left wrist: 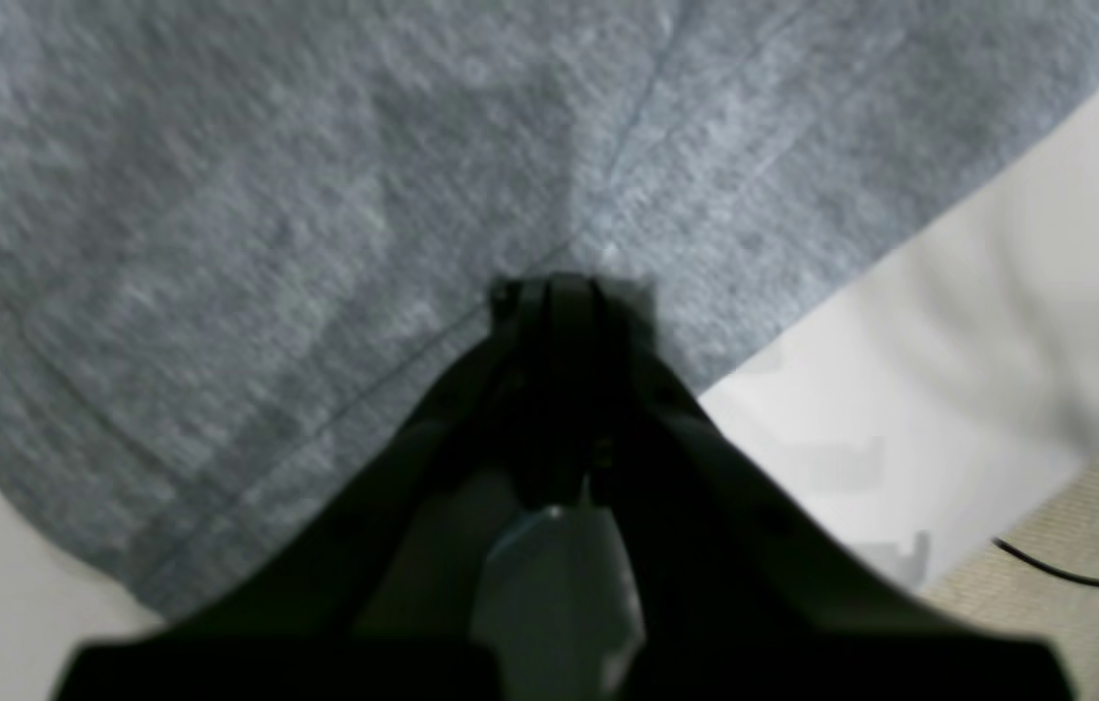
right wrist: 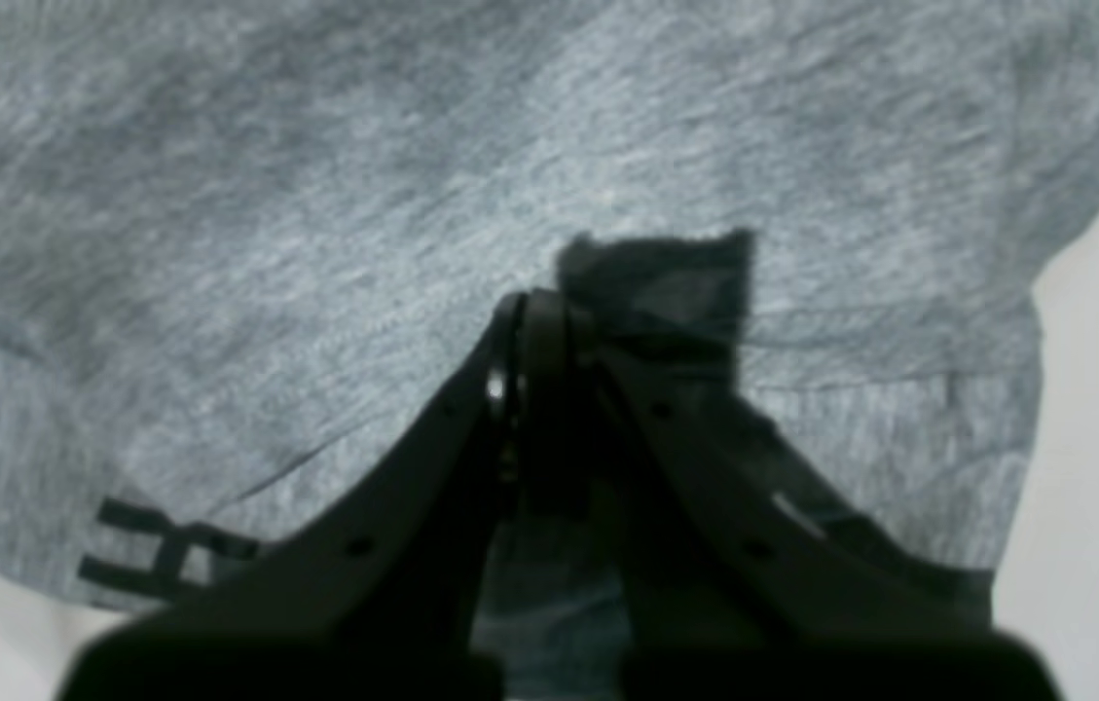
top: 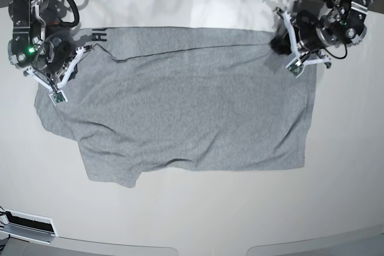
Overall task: Layout the t-shirt on the table in an organized manner, then fold the t-shirt properly
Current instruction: 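Grasp the shoulder edge with both grippers and pull it taut, then release the shoulder and move the left gripper to the hem corner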
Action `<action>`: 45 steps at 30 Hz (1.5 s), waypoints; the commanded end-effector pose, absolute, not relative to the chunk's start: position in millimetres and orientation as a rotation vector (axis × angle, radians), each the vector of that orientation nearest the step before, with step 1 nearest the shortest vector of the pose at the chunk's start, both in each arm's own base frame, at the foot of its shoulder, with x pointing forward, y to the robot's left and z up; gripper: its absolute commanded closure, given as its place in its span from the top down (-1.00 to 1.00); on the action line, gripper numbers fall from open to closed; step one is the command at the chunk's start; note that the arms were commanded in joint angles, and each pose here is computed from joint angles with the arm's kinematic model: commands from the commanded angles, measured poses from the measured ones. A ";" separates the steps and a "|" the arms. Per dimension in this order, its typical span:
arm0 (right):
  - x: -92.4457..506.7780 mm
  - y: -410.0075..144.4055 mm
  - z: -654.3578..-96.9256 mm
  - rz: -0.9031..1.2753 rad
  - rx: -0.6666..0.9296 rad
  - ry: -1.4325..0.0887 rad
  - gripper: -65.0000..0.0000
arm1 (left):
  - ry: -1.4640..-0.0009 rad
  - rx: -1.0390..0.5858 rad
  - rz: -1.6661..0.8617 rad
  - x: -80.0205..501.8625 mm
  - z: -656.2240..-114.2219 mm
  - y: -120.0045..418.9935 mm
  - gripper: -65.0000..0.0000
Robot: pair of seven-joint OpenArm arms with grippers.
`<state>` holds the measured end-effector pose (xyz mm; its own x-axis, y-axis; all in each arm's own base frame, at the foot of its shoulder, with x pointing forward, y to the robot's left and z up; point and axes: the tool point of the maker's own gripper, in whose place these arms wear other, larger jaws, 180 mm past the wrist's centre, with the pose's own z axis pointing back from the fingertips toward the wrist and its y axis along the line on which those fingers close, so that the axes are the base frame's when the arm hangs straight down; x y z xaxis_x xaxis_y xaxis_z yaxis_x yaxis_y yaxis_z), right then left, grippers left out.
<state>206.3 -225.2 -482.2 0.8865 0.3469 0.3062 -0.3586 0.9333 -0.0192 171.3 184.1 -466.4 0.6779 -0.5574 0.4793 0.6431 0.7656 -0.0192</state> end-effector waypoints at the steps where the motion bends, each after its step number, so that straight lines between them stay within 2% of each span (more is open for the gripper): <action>1: 182.1 -230.1 -490.4 0.395 0.030 -0.212 -1.00 | -0.370 -0.133 -0.710 153.8 -475.6 202.6 -1.00; 15: 128.2 -222.9 -481.7 0.453 0.032 -0.175 -1.00 | -0.269 -0.167 -0.768 102.2 -474.0 198.1 -1.00; 23: 123.3 -227.2 -474.6 0.476 -0.005 -0.178 -1.00 | -0.217 -0.148 -0.837 79.7 -460.8 204.6 -1.00; 30: 128.3 -239.2 -470.2 0.468 -0.031 -0.183 -1.00 | -0.222 -0.100 -0.834 86.7 -457.2 218.7 -1.00; 39: 153.0 -250.6 -450.2 0.509 -0.078 -0.244 -1.00 | -0.371 -0.184 -0.851 112.6 -421.6 177.7 -1.00; 45: 184.1 -234.5 -409.4 0.545 -0.083 -0.394 -1.00 | -0.599 -0.213 -0.691 163.0 -368.9 170.0 -1.00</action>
